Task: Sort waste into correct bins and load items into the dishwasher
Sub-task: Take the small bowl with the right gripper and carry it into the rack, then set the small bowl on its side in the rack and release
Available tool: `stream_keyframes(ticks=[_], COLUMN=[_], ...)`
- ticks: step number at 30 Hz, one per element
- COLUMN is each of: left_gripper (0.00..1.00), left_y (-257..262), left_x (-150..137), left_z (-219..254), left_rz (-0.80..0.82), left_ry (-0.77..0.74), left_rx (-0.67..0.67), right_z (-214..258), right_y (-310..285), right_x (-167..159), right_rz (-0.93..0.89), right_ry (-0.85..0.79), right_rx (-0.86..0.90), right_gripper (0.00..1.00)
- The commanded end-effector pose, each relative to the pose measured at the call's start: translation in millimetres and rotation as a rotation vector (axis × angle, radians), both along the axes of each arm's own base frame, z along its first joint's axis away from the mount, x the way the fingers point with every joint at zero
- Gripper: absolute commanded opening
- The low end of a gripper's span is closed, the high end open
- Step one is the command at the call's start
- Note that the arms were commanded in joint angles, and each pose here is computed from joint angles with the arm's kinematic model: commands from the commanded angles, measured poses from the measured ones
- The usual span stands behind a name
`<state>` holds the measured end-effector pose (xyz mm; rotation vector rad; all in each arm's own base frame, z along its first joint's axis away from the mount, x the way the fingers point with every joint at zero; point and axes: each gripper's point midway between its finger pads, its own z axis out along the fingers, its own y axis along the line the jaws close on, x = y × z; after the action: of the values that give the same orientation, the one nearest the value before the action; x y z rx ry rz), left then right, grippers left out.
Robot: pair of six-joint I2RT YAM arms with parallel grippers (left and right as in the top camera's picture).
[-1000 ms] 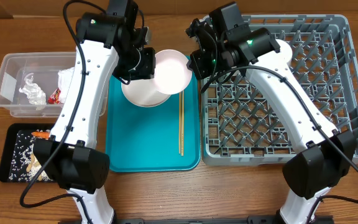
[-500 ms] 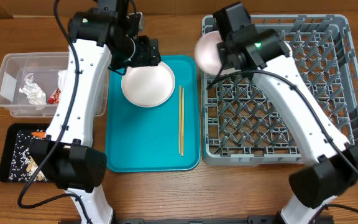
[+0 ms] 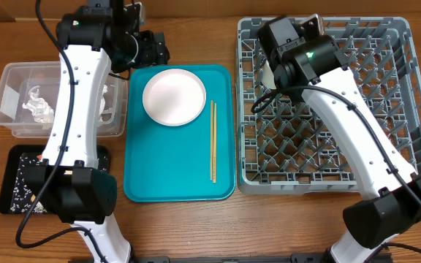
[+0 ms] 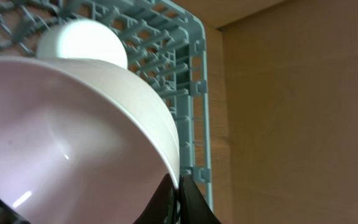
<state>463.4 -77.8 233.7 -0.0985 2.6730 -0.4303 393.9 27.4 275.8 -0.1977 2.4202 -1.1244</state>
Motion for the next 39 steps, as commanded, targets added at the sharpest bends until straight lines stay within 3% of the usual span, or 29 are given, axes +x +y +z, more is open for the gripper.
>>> stream_keyframes(ticks=[1,7,28,39], left_gripper=[0.84,0.84,0.84,0.84], left_y=[5.1,4.6,4.6,4.6], left_x=[6.0,10.7,10.7,10.7], left_z=[10.1,12.9,12.9,12.9], left_rz=[0.008,0.007,0.007,0.004], left_ry=[-0.042,-0.065,-0.065,-0.066], left_rx=[0.002,0.000,0.000,0.002], right_z=[0.1,-26.0,-80.5,-83.1], right_y=[-12.2,-28.1,-10.1,3.8], right_x=[-10.3,-17.5,-17.4,-18.9], right_rz=[-0.027,-0.039,0.029,0.068], right_ry=[-0.003,0.038,0.058,0.063], right_rx=[-0.120,-0.322,-0.338,-0.344], right_gripper=[0.04,0.04,0.04,0.04])
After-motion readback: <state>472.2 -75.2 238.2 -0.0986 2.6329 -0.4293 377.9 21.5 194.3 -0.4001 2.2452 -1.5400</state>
